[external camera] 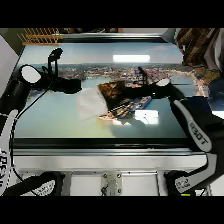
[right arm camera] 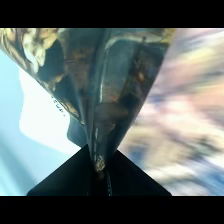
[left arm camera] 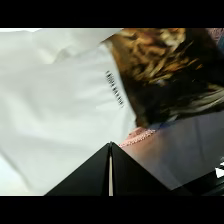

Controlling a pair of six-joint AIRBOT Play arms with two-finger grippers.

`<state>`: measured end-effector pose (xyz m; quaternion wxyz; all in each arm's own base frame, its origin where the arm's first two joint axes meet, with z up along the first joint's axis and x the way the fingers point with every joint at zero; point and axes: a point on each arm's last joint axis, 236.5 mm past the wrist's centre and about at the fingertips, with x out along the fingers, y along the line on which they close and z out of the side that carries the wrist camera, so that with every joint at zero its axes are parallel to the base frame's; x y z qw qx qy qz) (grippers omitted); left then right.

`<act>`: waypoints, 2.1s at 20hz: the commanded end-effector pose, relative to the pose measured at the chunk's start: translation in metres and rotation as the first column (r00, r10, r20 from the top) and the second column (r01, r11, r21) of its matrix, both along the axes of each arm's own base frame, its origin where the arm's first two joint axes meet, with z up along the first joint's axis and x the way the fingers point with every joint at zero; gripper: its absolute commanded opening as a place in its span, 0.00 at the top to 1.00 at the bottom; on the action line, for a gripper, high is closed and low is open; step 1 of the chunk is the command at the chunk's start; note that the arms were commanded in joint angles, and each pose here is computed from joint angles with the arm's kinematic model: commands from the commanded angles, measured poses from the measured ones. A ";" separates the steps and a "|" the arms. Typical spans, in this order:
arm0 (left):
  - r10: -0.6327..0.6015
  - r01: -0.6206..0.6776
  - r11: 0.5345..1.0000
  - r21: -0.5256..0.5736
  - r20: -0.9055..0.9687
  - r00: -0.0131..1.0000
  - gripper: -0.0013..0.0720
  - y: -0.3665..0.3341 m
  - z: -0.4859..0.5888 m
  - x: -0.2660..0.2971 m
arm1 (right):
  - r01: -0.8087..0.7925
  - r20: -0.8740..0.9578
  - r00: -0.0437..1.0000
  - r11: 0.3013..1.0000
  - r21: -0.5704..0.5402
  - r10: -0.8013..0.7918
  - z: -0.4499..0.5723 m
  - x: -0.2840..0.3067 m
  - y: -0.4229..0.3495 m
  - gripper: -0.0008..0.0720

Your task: Fold the clothes and pants, and hang the long-sleeved shirts on hangers.

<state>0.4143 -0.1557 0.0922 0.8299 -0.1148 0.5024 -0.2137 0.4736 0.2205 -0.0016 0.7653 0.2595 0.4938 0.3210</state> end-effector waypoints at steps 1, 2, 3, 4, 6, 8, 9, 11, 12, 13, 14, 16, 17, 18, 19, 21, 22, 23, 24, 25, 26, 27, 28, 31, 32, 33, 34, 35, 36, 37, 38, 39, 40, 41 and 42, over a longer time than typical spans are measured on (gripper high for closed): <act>-0.007 0.007 1.000 0.003 -0.008 1.000 0.98 0.000 -0.001 -0.002 | 0.300 0.060 0.954 0.916 -0.267 -0.295 0.038 0.015 -0.153 0.97; -0.007 0.007 1.000 0.003 -0.009 1.000 0.98 0.000 -0.001 -0.002 | 0.400 0.088 0.915 0.860 -0.318 -0.393 0.053 0.011 -0.200 0.97; -0.007 0.007 1.000 0.003 -0.008 1.000 0.98 0.000 -0.001 -0.002 | 0.500 0.122 0.862 0.790 -0.355 -0.492 0.070 0.004 -0.248 0.97; -0.007 0.007 1.000 0.003 -0.008 1.000 0.98 0.000 -0.001 -0.002 | 0.587 0.152 0.802 0.716 -0.379 -0.577 0.086 -0.007 -0.290 0.97; -0.007 0.007 1.000 0.003 -0.009 1.000 0.98 0.000 -0.001 -0.002 | 0.706 0.181 0.688 0.591 -0.390 -0.703 0.111 -0.036 -0.352 0.97; -0.007 0.007 1.000 0.003 -0.009 1.000 0.98 0.000 -0.001 -0.002 | 0.748 0.177 0.631 0.532 -0.396 -0.755 0.124 -0.064 -0.384 0.97; -0.007 0.007 1.000 0.003 -0.008 1.000 0.98 0.000 -0.001 -0.002 | 0.760 0.166 0.610 0.512 -0.402 -0.775 0.128 -0.078 -0.395 0.97; -0.007 0.007 1.000 0.003 -0.009 1.000 0.98 0.000 -0.001 -0.003 | 0.775 0.152 0.578 0.481 -0.410 -0.802 0.135 -0.099 -0.409 0.97; -0.009 0.009 1.000 0.004 -0.014 1.000 0.98 0.000 -0.002 -0.004 | 0.777 0.149 0.568 0.468 -0.422 -0.809 0.137 -0.108 -0.413 0.97; -0.013 0.014 1.000 0.005 -0.021 1.000 0.98 -0.001 -0.002 -0.006 | 0.773 0.149 0.562 0.453 -0.444 -0.813 0.138 -0.118 -0.418 0.97; -0.018 0.018 1.000 0.006 -0.030 0.999 0.98 -0.001 -0.004 -0.008 | 0.759 0.146 0.566 0.443 -0.478 -0.812 0.137 -0.127 -0.420 0.97; -0.024 0.024 1.000 0.008 -0.041 0.999 0.98 -0.001 -0.005 -0.010 | 0.722 0.123 0.571 0.425 -0.546 -0.812 0.132 -0.147 -0.422 0.97; -0.027 0.027 1.000 0.010 -0.046 0.999 0.98 -0.001 -0.005 -0.012 | 0.709 0.107 0.569 0.420 -0.567 -0.816 0.128 -0.156 -0.421 0.97; -0.029 0.029 1.000 0.010 -0.050 0.998 0.98 -0.001 -0.006 -0.013 | 0.692 0.087 0.564 0.413 -0.592 -0.821 0.121 -0.166 -0.420 0.97; -0.030 0.031 0.999 0.010 -0.053 0.998 0.98 -0.001 -0.006 -0.013 | 0.674 0.065 0.558 0.405 -0.618 -0.828 0.112 -0.177 -0.419 0.97; -0.030 0.031 0.999 0.010 -0.053 0.998 0.98 -0.001 -0.006 -0.014 | 0.630 0.011 0.554 0.410 -0.659 -0.832 0.086 -0.198 -0.413 0.97; -0.031 0.031 0.999 0.010 -0.054 0.998 0.98 -0.001 -0.006 -0.014 | 0.606 -0.022 0.553 0.420 -0.675 -0.833 0.071 -0.207 -0.408 0.97; -0.031 0.031 0.999 0.010 -0.054 0.998 0.98 -0.001 -0.006 -0.014 | 0.581 -0.054 0.550 0.429 -0.692 -0.833 0.057 -0.218 -0.404 0.97; -0.031 0.031 0.999 0.010 -0.054 0.998 0.98 -0.001 -0.006 -0.014 | 0.560 -0.082 0.548 0.438 -0.703 -0.832 0.045 -0.225 -0.401 0.97; -0.031 0.031 0.999 0.011 -0.054 0.998 0.98 -0.001 -0.006 -0.014 | 0.542 -0.107 0.543 0.445 -0.713 -0.833 0.035 -0.232 -0.398 0.97; -0.031 0.031 0.999 0.010 -0.055 0.998 0.98 -0.001 -0.006 -0.014 | 0.532 -0.127 0.525 0.442 -0.722 -0.841 0.027 -0.238 -0.396 0.97; -0.031 0.032 0.999 0.010 -0.055 0.998 0.98 -0.001 -0.006 -0.014 | 0.525 -0.140 0.517 0.442 -0.728 -0.845 0.022 -0.242 -0.395 0.97; -0.033 0.034 0.999 0.011 -0.058 0.998 0.98 -0.001 -0.006 -0.015 | 0.516 -0.148 0.515 0.443 -0.733 -0.844 0.018 -0.245 -0.395 0.97; -0.034 0.035 0.999 0.012 -0.060 0.998 0.98 -0.001 -0.007 -0.015 | 0.501 -0.154 0.513 0.441 -0.745 -0.844 0.016 -0.249 -0.396 0.97; -0.034 0.035 0.999 0.012 -0.060 0.998 0.98 -0.001 -0.007 -0.015 | 0.493 -0.156 0.512 0.439 -0.751 -0.844 0.015 -0.252 -0.396 0.96; -0.034 0.035 0.999 0.012 -0.060 0.998 0.98 -0.001 -0.007 -0.015 | 0.487 -0.158 0.511 0.436 -0.757 -0.845 0.015 -0.254 -0.397 0.96; -0.034 0.035 0.999 0.012 -0.060 0.998 0.98 -0.001 -0.007 -0.015 | 0.482 -0.156 0.511 0.432 -0.763 -0.845 0.015 -0.255 -0.399 0.95; -0.034 0.035 0.999 0.012 -0.060 0.998 0.98 -0.001 -0.007 -0.015 | 0.475 -0.160 0.509 0.431 -0.767 -0.846 0.015 -0.257 -0.399 0.84; -0.034 0.035 0.999 0.012 -0.060 0.998 0.98 -0.001 -0.007 -0.015 | 0.468 -0.169 0.508 0.435 -0.769 -0.845 0.015 -0.259 -0.398 0.47; -0.034 0.035 0.999 0.012 -0.060 0.998 0.98 -0.001 -0.007 -0.015 | 0.470 -0.167 0.509 0.435 -0.768 -0.845 0.016 -0.259 -0.397 0.27; -0.034 0.035 0.999 0.012 -0.060 0.998 0.98 -0.001 -0.007 -0.015 | 0.476 -0.152 0.521 0.434 -0.765 -0.840 0.020 -0.258 -0.397 0.26; -0.034 0.035 0.999 0.012 -0.061 0.998 0.98 -0.001 -0.007 -0.015 | 0.491 -0.113 0.545 0.426 -0.760 -0.831 0.028 -0.254 -0.397 0.26; -0.034 0.035 0.999 0.012 -0.060 0.998 0.98 -0.001 -0.007 -0.015 | 0.521 -0.056 0.581 0.424 -0.741 -0.812 0.040 -0.246 -0.393 0.26; -0.034 0.034 0.999 0.012 -0.060 0.998 0.98 -0.001 -0.007 -0.015 | 0.570 0.013 0.617 0.435 -0.697 -0.787 0.058 -0.232 -0.382 0.26; -0.034 0.034 0.999 0.011 -0.060 0.998 0.98 -0.001 -0.007 -0.015 | 0.610 0.076 0.656 0.468 -0.639 -0.751 0.077 -0.217 -0.365 0.26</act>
